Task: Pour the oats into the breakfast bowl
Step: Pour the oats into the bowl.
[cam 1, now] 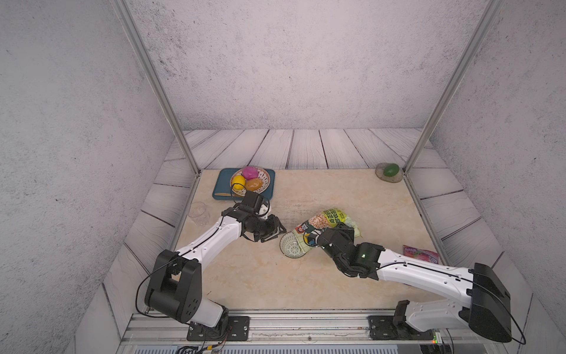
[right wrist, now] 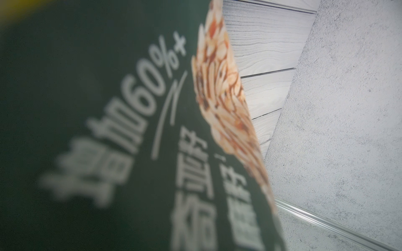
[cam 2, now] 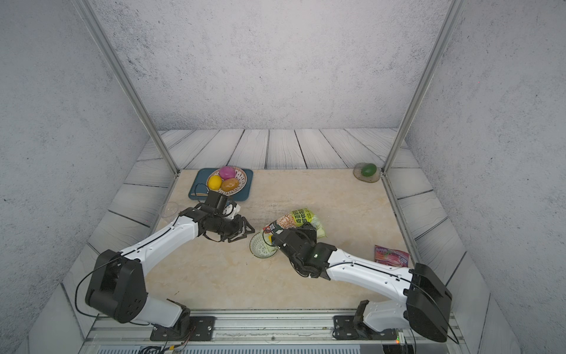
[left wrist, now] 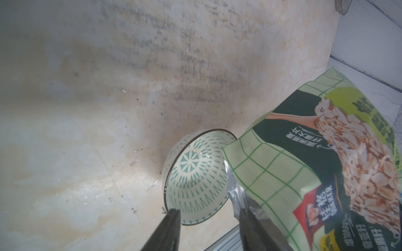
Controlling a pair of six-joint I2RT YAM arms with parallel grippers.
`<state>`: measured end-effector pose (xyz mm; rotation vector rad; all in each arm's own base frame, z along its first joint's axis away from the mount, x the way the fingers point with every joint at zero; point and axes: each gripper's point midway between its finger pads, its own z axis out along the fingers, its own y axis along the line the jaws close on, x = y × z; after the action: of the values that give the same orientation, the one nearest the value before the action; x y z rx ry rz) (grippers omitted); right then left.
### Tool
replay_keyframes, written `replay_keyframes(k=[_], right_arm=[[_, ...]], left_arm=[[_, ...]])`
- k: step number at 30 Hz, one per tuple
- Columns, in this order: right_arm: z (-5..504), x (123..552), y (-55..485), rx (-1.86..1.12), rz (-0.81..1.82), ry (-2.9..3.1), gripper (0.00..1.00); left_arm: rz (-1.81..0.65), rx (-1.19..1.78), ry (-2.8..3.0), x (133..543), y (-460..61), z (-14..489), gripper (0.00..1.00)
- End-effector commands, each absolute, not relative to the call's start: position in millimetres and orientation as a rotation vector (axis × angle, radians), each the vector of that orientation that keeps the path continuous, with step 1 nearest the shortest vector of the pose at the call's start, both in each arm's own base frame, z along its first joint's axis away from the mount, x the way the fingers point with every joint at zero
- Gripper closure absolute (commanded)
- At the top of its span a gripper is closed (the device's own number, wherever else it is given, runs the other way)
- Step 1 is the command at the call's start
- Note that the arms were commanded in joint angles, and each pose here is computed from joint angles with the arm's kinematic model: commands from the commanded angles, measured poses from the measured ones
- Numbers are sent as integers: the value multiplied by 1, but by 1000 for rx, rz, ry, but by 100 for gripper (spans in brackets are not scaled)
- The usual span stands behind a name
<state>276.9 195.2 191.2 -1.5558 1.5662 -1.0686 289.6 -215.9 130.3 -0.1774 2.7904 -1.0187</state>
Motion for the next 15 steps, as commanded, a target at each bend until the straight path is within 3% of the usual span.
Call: replay_keyframes(k=[1,15], right_arm=[[243,291,196,-1274,-1137,1537,100],[242,293,201,-1268,-1160,1479,100]], left_arm=[[-1018,-203,2802,288,-213,125,51],[-993,-256,2807,291,-208,125,51]])
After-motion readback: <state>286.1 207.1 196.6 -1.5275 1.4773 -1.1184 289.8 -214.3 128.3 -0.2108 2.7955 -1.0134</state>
